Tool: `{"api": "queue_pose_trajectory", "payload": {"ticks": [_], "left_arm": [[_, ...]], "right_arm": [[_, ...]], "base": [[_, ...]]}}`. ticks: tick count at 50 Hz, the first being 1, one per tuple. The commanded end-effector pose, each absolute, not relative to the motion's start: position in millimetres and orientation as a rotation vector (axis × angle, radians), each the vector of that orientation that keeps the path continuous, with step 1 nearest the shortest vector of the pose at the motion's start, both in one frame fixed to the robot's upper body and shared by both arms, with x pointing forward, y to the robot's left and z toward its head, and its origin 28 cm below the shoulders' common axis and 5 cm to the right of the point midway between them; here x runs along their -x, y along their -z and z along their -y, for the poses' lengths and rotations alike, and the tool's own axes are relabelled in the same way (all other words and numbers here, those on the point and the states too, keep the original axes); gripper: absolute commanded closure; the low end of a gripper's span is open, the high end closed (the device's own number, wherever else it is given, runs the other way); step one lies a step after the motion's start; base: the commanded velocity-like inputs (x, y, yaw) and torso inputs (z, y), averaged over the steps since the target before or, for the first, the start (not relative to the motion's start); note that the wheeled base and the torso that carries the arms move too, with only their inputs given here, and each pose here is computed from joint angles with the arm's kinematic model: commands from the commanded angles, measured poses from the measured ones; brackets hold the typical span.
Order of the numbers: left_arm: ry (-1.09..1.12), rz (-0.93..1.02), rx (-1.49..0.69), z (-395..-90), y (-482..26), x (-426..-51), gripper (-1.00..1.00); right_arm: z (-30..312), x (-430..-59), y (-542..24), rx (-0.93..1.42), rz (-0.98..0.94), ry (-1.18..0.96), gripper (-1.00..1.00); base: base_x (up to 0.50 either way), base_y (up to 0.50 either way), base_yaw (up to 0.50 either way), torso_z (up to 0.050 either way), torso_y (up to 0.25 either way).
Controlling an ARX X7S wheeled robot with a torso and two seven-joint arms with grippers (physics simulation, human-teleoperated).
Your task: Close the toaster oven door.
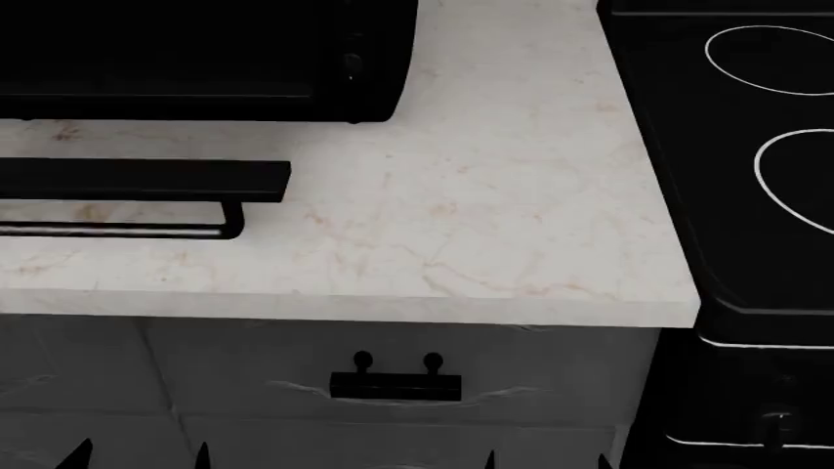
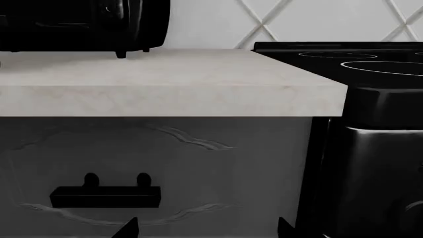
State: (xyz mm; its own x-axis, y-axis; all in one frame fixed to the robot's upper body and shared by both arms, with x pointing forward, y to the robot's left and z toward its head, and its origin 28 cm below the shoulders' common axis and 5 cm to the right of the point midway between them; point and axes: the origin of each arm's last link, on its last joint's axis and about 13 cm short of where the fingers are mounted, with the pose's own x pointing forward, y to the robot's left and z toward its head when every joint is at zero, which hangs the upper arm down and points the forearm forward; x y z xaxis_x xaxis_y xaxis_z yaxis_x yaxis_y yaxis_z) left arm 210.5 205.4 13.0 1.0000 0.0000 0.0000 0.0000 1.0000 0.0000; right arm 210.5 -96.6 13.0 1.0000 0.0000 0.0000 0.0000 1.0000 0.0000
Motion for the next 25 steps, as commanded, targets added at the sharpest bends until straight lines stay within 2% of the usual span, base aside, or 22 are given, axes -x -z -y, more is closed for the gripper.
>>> {"api": "queue_pose_trajectory", "payload": {"ticks": [1, 9, 25], "left_arm": [[0.000, 0.000, 0.000, -205.5, -12.8, -210.8, -1.00], [0.031, -0.012, 0.049, -207.3, -14.3, -209.3, -1.00], [0.056, 0.030, 0.040, -206.5, -19.6, -208.9, -1.00]], "right_arm": [[96.5, -211.4, -11.7, 0.000, 0.000, 0.000, -1.00], [95.6, -208.5, -13.9, 0.003, -0.001, -0.008, -1.00], [93.1, -207.4, -18.9, 0.001, 0.007, -0.019, -1.00]], "base": [[0.00, 0.00, 0.00, 0.000, 0.000], [0.00, 0.00, 0.00, 0.000, 0.000], [0.00, 0.00, 0.00, 0.049, 0.000]]}}
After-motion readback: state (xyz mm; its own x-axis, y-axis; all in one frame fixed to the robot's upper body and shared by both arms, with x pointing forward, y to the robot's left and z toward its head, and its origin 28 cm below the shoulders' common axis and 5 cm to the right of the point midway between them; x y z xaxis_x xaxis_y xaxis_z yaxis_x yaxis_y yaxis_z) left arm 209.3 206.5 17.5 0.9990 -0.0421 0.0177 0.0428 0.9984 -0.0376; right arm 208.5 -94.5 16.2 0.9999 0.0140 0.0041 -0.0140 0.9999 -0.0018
